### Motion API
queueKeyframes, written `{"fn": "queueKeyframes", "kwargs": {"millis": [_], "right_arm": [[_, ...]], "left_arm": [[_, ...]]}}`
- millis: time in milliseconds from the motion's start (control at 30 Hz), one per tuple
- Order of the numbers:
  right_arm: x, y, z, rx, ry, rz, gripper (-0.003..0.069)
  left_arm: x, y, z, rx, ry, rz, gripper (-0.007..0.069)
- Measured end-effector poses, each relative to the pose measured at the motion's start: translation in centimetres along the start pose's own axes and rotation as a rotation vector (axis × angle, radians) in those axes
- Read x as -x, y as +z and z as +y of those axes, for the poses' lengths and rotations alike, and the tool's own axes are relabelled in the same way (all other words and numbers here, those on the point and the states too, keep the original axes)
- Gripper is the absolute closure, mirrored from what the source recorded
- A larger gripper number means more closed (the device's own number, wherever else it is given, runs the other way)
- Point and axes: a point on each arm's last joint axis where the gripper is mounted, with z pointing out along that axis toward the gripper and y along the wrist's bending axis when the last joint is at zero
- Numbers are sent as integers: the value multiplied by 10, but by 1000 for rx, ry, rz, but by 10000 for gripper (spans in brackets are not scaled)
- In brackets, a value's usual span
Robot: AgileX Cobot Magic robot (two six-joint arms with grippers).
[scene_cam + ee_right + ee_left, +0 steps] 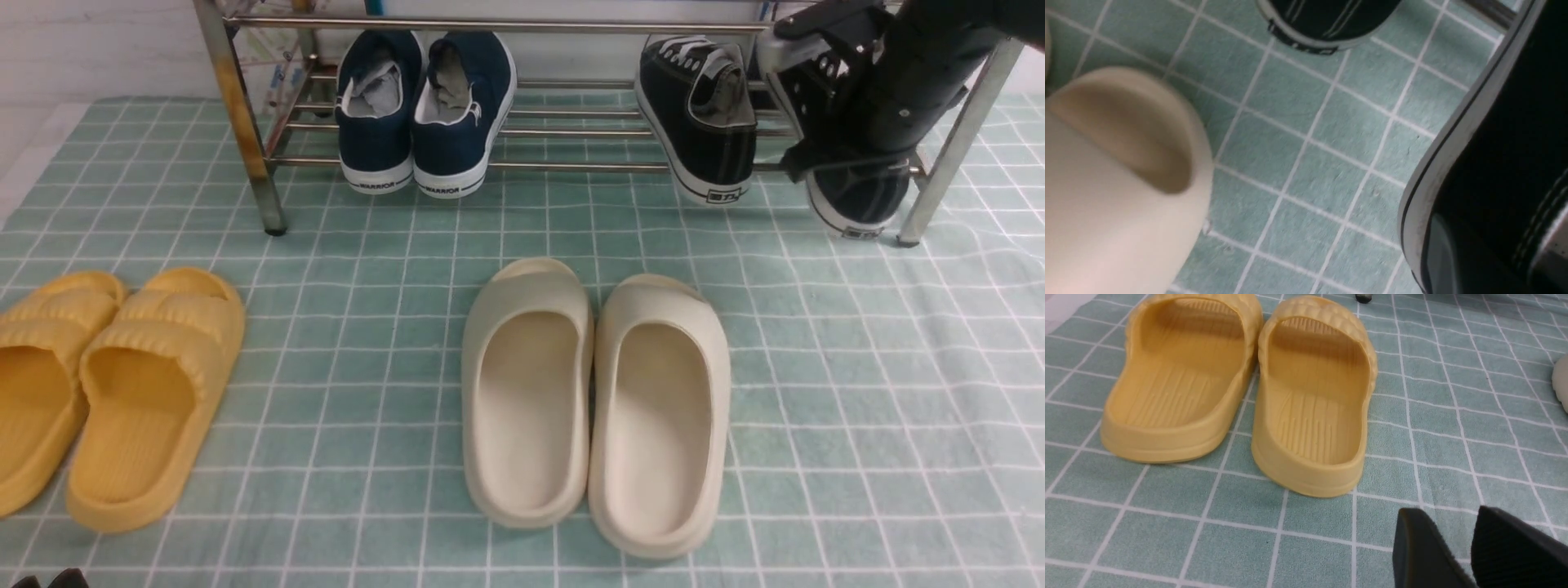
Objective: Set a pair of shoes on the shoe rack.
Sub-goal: Use the right arm to put a shoe into the shoe rack
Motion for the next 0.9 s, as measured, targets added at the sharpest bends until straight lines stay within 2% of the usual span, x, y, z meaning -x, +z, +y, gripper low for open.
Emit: {"fn": "queueKeyframes", "kwargs": {"millis": [167, 367, 900], "right_arm": [[15, 18, -9, 15, -36, 9, 635], [25, 29, -5, 72, -59, -11, 635], [39, 34, -8, 41, -62, -129, 634]], "left_arm": [[0, 0, 0, 0, 0, 0, 408], [0, 0, 0, 0, 0, 0, 408], [0, 0, 0, 0, 0, 0, 407]]}}
